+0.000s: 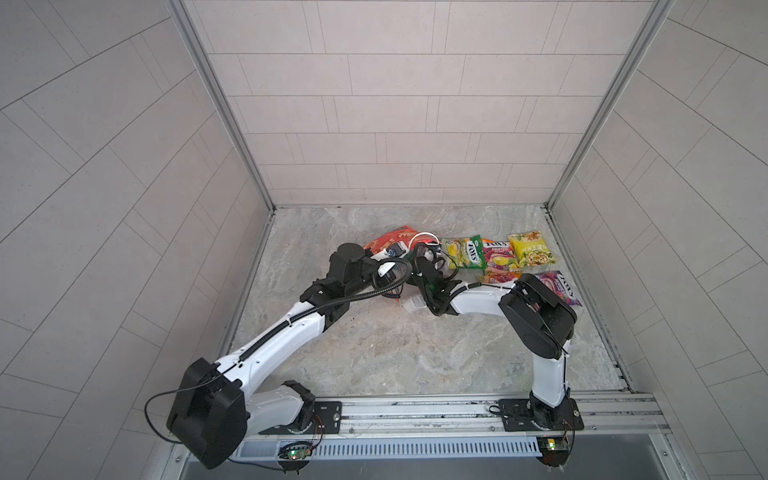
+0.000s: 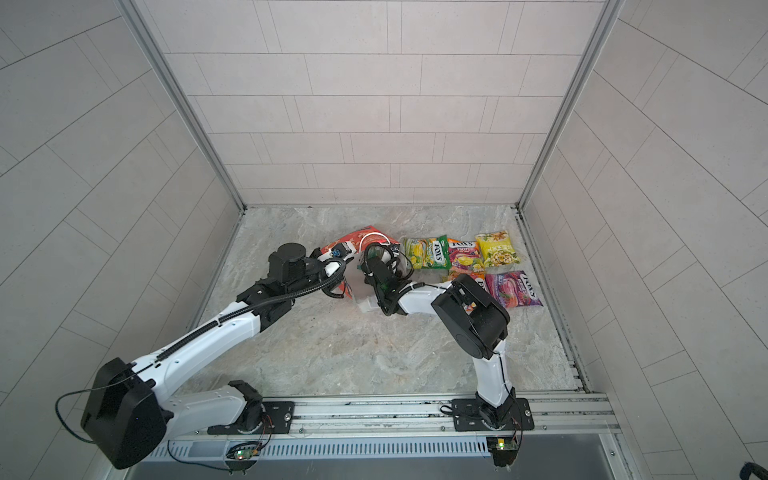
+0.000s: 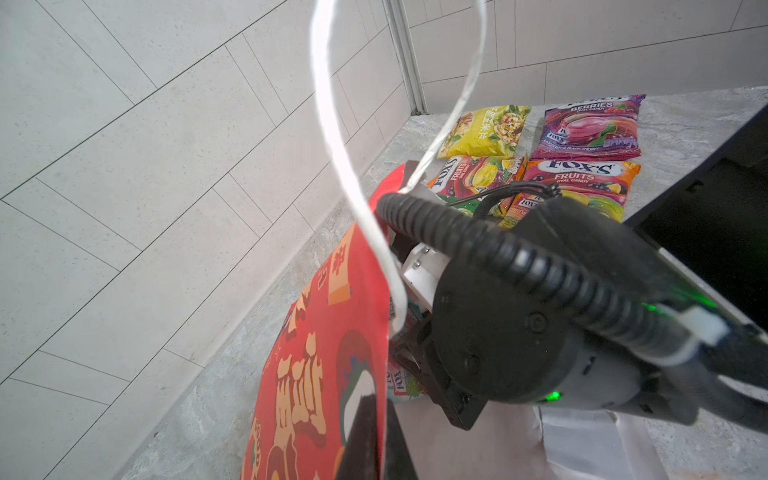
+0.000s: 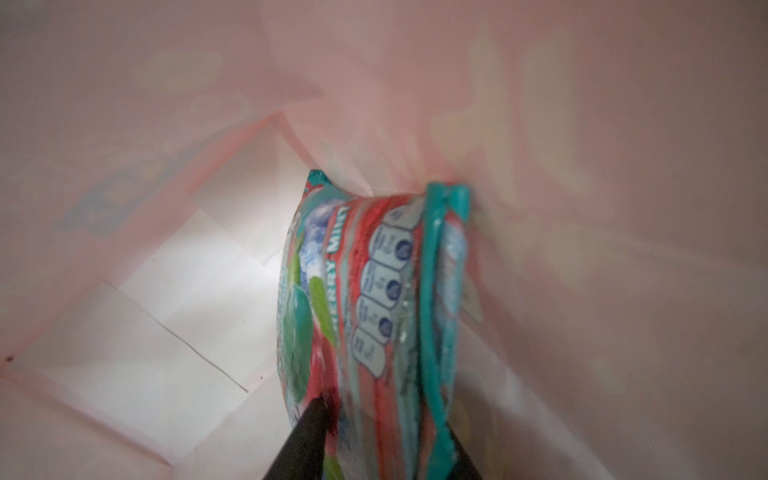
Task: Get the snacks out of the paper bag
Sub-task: 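Lower the right gripper into the bag and close on the teal mint packet, then lift the teal mint packet out of the bag with the right gripper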
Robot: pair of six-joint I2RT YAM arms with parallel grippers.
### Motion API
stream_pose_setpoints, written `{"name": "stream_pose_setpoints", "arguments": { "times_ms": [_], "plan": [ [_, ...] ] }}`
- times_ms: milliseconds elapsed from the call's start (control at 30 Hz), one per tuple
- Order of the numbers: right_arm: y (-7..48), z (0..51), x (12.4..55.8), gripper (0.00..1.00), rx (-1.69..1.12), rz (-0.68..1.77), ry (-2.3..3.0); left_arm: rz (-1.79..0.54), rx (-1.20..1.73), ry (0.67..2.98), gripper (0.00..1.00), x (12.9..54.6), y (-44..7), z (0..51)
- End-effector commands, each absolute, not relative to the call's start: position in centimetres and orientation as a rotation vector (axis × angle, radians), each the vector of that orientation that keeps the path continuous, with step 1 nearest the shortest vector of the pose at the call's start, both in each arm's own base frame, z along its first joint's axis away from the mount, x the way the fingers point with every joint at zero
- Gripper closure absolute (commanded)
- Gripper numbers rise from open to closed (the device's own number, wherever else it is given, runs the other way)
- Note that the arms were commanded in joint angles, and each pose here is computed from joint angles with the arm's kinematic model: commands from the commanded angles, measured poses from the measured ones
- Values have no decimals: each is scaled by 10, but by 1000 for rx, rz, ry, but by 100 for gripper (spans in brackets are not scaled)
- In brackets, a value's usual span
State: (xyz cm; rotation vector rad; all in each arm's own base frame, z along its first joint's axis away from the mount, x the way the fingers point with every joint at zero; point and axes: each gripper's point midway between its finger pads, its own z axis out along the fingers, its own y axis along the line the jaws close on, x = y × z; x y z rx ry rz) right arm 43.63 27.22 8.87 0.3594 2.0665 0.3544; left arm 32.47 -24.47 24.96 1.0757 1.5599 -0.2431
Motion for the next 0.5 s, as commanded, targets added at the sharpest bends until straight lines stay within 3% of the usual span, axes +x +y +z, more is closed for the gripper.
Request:
{"name": "stream_pose_setpoints", "arguments": {
  "times_ms": [0, 267, 467],
  "plan": [
    [269, 95, 450, 73, 401, 359, 2021, -276, 1067, 1504, 100, 321, -249, 266],
    [278, 98, 450, 94, 324, 410, 2028, -265, 1060, 1508, 100, 323, -248, 265],
    [289, 126, 445, 100, 248, 500, 1995, -262, 1062, 1520, 100, 326, -249, 260]
  ]
}}
